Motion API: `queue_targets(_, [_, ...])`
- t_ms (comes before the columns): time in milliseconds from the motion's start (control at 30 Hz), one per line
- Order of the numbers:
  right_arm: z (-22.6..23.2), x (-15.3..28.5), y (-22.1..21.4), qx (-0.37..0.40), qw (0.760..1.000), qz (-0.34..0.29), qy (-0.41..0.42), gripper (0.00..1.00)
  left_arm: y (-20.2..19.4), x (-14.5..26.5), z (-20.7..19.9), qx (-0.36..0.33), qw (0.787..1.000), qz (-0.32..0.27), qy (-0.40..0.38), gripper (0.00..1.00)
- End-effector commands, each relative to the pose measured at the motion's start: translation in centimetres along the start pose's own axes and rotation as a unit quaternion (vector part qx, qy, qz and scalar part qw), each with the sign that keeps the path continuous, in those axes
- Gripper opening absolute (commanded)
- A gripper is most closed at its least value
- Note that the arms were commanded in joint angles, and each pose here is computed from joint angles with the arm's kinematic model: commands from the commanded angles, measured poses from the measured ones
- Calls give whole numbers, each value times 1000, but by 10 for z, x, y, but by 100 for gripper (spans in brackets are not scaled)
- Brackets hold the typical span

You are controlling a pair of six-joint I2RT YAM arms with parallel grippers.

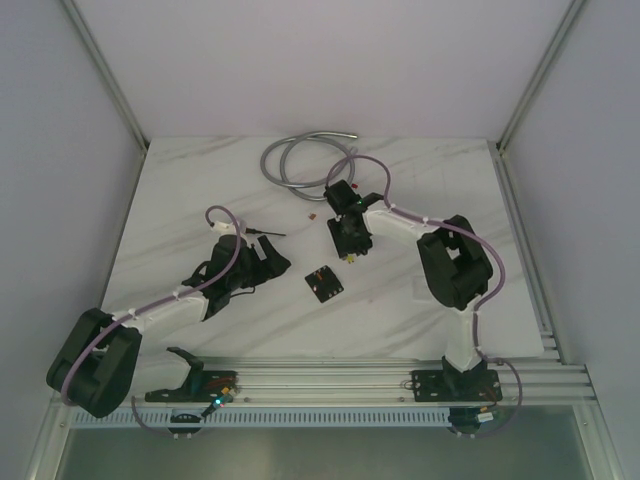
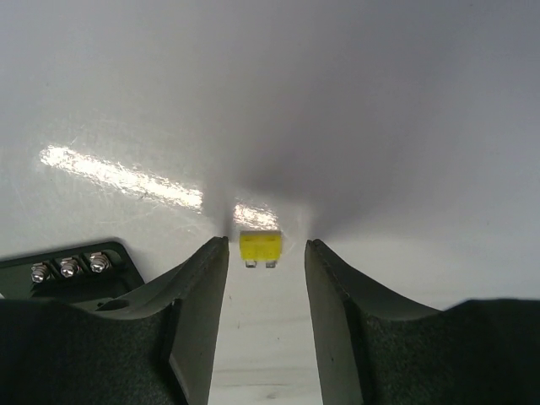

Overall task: Snap on the fuse box
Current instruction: Pick up the fuse from the center of the board.

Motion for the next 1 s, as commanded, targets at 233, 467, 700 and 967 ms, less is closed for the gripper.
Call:
queue_targets(233, [3,-8,-2,2,1000,28,12,46,3,-1,-9,-12,1000,2,-14,91])
queue_targets(467, [2,-13,-6,8,999,41,7,36,3,-1,-11,-14,1000,5,-19,91])
queue_targets(700, [1,-2,2,-6,1000,13,5,25,0,-1,-25,-34,998,12,-46,90])
queue_targets(967, [15,47,27,-72,990,-106,52,24,-6,4,-60,-57,990,2,-132,81])
Point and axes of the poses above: each gripper's point midway between its finger pads, its own x axis back along the fingers, its own z axis along the line the jaws close on, y = z × x, the point moved 5 cm from there along x, back along the fingers, and after that the axes turned 10 degrees about x, right-handed, at the moved point
